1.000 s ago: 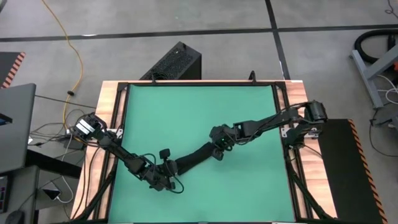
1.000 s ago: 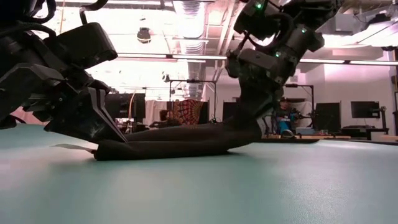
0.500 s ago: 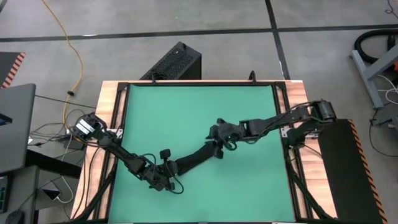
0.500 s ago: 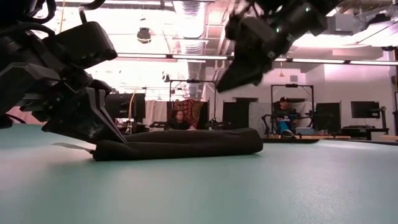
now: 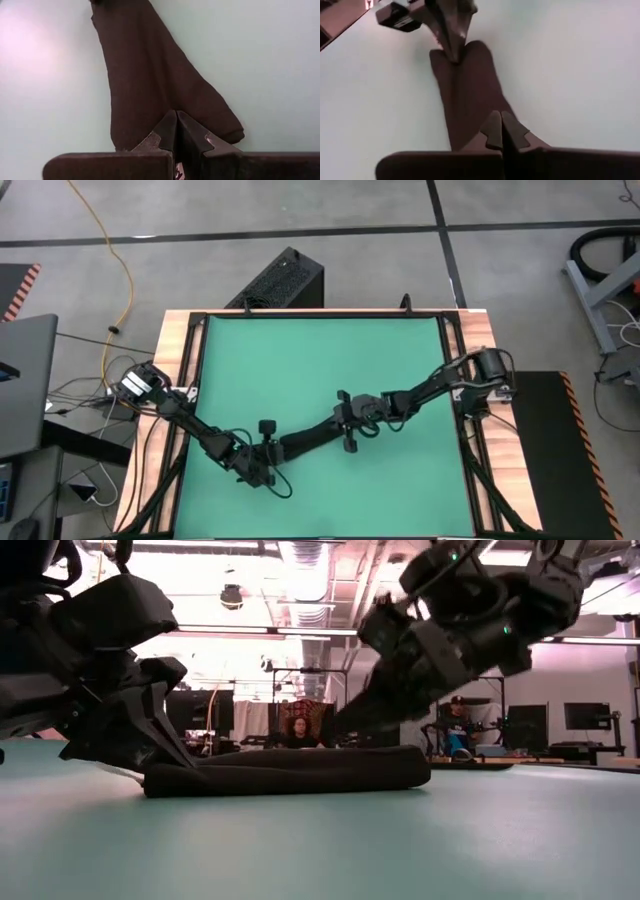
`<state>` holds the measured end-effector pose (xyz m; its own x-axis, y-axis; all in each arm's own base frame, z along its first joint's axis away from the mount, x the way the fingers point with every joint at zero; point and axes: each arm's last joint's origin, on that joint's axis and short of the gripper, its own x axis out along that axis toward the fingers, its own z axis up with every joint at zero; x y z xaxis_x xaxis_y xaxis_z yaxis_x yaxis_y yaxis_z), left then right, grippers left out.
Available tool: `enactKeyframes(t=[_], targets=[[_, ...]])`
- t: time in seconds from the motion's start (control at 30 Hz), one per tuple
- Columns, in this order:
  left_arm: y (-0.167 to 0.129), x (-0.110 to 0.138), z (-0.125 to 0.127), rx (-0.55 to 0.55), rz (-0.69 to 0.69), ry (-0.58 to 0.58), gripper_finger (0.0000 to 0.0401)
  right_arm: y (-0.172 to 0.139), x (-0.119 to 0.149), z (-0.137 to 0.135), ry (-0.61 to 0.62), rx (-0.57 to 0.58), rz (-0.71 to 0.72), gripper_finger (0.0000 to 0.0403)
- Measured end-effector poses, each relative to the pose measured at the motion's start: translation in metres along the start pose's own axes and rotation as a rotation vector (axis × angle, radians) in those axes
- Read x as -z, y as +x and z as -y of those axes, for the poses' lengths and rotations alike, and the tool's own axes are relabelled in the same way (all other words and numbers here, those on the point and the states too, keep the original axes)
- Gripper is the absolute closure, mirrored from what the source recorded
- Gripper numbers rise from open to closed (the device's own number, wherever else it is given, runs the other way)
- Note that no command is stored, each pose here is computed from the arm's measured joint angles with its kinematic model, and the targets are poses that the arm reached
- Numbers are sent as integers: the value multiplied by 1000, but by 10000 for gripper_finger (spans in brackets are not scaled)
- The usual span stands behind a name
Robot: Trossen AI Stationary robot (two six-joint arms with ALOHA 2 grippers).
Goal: Roll towel into tight, uniform cylinder
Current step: Roll the black towel
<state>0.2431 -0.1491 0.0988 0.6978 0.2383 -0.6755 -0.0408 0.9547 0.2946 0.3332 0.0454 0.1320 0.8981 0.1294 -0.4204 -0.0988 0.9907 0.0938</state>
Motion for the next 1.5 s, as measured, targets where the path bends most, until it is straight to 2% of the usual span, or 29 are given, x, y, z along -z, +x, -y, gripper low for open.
enactKeyframes(t=[0.2,0.37,0.5,0.57,0.63,0.7,0.83,1.0,1.1,1.27,1.5], targets=[[-1,3,-1,-13,-31,28,401,14,24,8,30,-13,-33,382],[-3,6,1,-34,-40,81,401,25,38,8,64,-27,-32,385],[-18,-12,1,-63,-7,86,401,29,45,3,76,-39,-31,386],[-32,-27,-2,-104,29,53,401,29,45,1,72,-36,-36,386],[-46,-41,-2,-128,118,-46,401,28,45,-1,69,-26,-35,386],[-52,-45,2,-121,195,-117,401,28,45,-2,68,-27,-36,386],[-39,-32,19,-21,228,-143,401,28,46,-3,67,-28,-39,386],[-11,-11,31,-139,193,-222,401,28,46,-5,64,-33,-38,386],[-3,-6,38,-127,171,-262,401,28,47,-6,63,-35,-47,385],[1,0,46,-88,90,-203,401,28,48,-6,63,-35,-51,385],[-1,14,28,-206,-71,-85,401,28,49,-7,98,-10,-54,385]])
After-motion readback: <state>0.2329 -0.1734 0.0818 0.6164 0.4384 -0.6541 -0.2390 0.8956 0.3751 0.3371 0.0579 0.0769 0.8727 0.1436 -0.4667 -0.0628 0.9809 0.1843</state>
